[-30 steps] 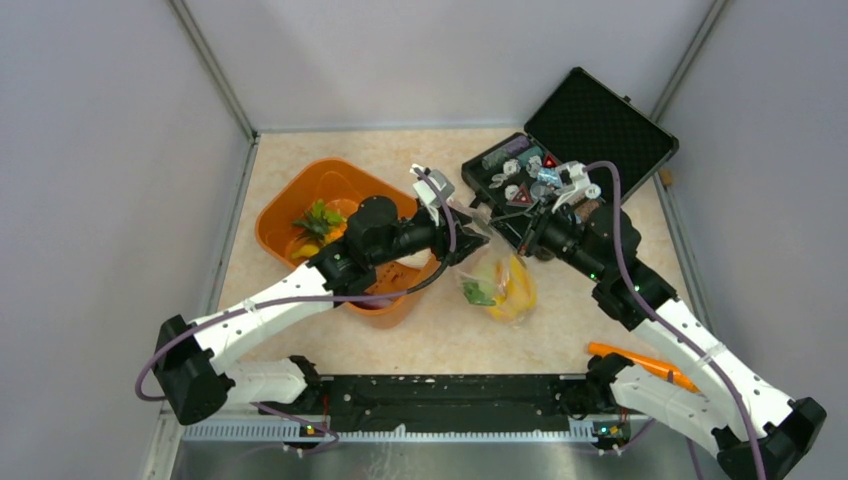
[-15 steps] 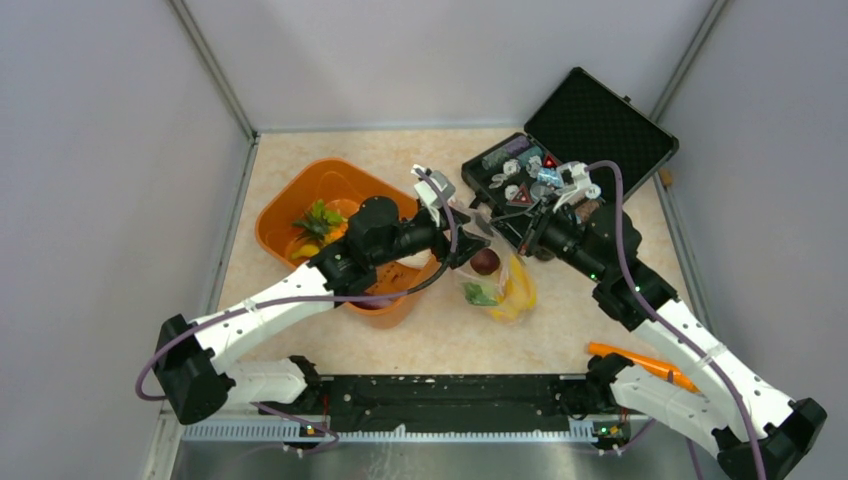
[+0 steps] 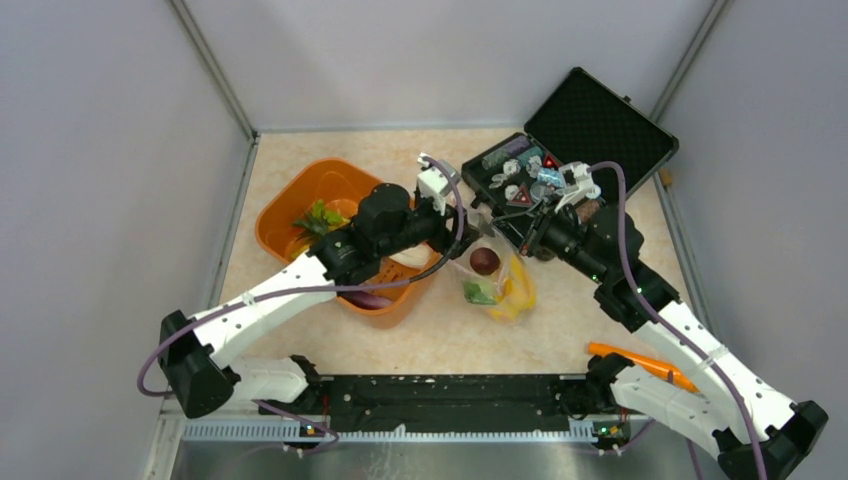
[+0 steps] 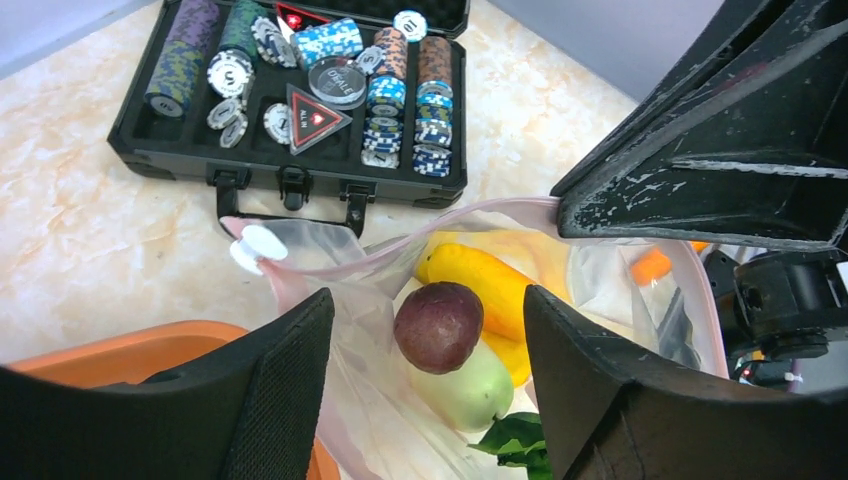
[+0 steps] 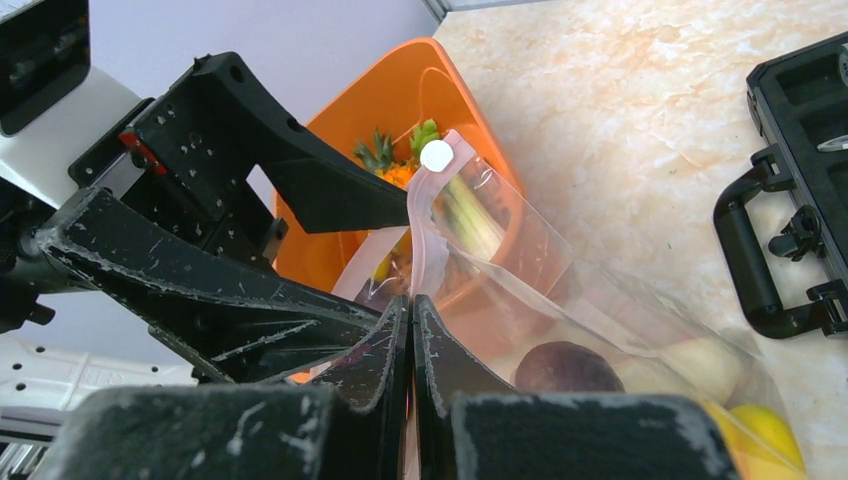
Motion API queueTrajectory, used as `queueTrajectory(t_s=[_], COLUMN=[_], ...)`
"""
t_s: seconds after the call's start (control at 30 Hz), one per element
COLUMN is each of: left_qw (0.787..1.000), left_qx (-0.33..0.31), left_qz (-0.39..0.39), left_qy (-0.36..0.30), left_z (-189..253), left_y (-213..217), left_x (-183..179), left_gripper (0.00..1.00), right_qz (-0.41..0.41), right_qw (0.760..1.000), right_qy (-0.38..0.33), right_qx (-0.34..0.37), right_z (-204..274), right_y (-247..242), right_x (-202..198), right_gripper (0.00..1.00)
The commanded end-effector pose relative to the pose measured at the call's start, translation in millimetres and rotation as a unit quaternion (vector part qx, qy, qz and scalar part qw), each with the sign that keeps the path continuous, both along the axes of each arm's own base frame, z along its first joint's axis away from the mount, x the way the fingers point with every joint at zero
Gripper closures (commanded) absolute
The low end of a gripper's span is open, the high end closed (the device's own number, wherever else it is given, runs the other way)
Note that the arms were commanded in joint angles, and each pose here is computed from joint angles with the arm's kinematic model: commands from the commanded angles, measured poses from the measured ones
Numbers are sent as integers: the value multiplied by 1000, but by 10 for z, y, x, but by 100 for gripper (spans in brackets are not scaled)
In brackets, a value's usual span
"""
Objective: Place the food in the zip-top bag and seal the zipper
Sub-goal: Place the fake fruit in the zipper food storage bag, then pick up the fake fruit from the bin.
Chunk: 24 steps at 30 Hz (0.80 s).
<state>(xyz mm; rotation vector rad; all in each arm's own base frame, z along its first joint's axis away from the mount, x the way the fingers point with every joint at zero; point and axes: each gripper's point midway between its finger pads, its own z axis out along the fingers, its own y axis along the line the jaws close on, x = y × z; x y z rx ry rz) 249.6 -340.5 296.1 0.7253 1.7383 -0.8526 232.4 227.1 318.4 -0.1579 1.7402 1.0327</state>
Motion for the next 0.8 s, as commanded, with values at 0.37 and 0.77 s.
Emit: queueTrajectory(t_s=[0.37, 0.77], left_qw=[992, 941], left_qx=[-55, -28], left_qz=[103, 339], left_qy=[-52, -6], left_z=[334, -99], left_y=[614, 1641], left_x=[-72, 82], left_gripper=[8, 1], right_qz=[-10, 5], right_qw=[999, 999], right_qy=[-35, -44], right_qx=[14, 17], right_z=[182, 219], right_y=[-65, -40], right_x=[-11, -59], right_gripper=[100, 100])
